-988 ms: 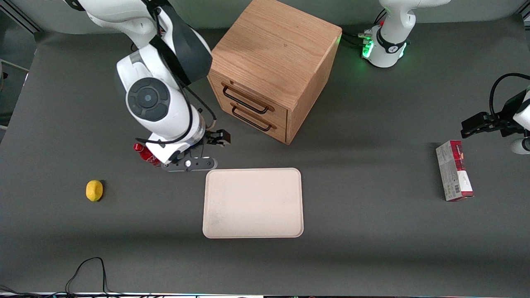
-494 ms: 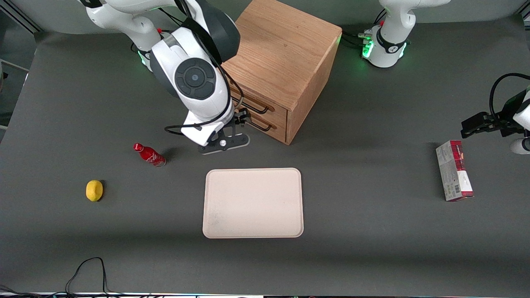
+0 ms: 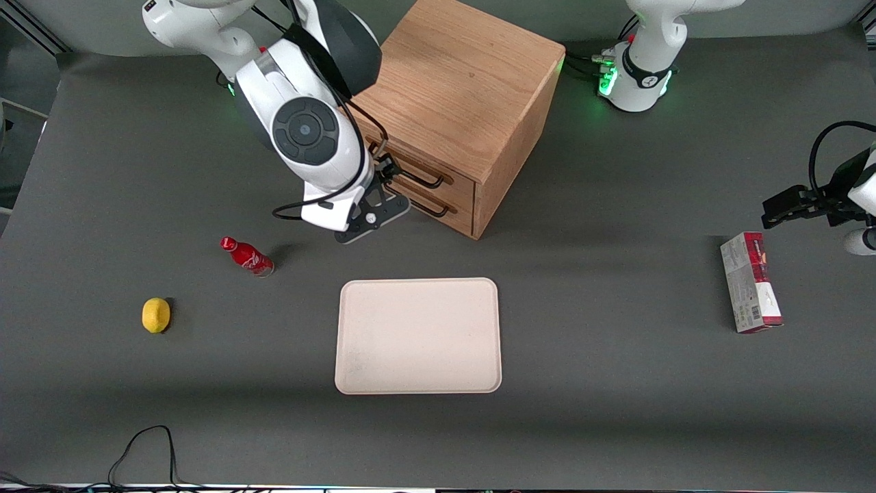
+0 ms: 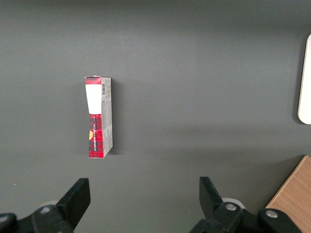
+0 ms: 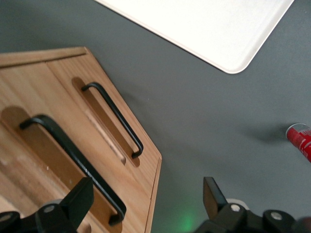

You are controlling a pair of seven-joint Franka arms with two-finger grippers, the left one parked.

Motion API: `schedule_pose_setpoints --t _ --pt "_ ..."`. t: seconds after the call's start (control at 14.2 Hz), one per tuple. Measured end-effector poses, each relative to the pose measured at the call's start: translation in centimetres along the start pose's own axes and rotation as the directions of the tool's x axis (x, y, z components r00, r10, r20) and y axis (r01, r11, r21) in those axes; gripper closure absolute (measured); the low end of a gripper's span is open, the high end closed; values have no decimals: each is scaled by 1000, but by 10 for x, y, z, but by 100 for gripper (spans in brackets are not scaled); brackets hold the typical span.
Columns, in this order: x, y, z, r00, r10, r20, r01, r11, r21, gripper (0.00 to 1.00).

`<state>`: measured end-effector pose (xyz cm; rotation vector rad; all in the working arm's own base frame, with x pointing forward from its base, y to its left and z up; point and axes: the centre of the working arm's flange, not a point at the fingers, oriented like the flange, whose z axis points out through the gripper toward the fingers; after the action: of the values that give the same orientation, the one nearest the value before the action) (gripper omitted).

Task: Open upper drawer
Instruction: 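Align the right gripper with the upper drawer handle and close on it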

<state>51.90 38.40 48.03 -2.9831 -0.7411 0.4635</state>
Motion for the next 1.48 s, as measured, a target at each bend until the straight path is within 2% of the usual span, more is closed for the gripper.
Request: schedule_pose_setpoints --t 0.14,0.28,0.42,0.56,0.71,0.92,1.2,1.48 --pt "-6 0 3 998 -62 16 62 998 2 0" --pt "-8 2 12 985 -164 48 163 987 7 0" --pt "-9 3 22 965 -250 76 247 968 50 0" --pt "-8 4 26 959 -271 78 264 960 89 0" --pt "-8 4 28 959 -271 80 262 960 100 0" --pt "-5 0 33 959 -272 76 260 955 141 0" --pt "4 1 54 964 -258 66 247 958 147 0" --pt "6 -4 68 963 -256 77 244 959 146 0"
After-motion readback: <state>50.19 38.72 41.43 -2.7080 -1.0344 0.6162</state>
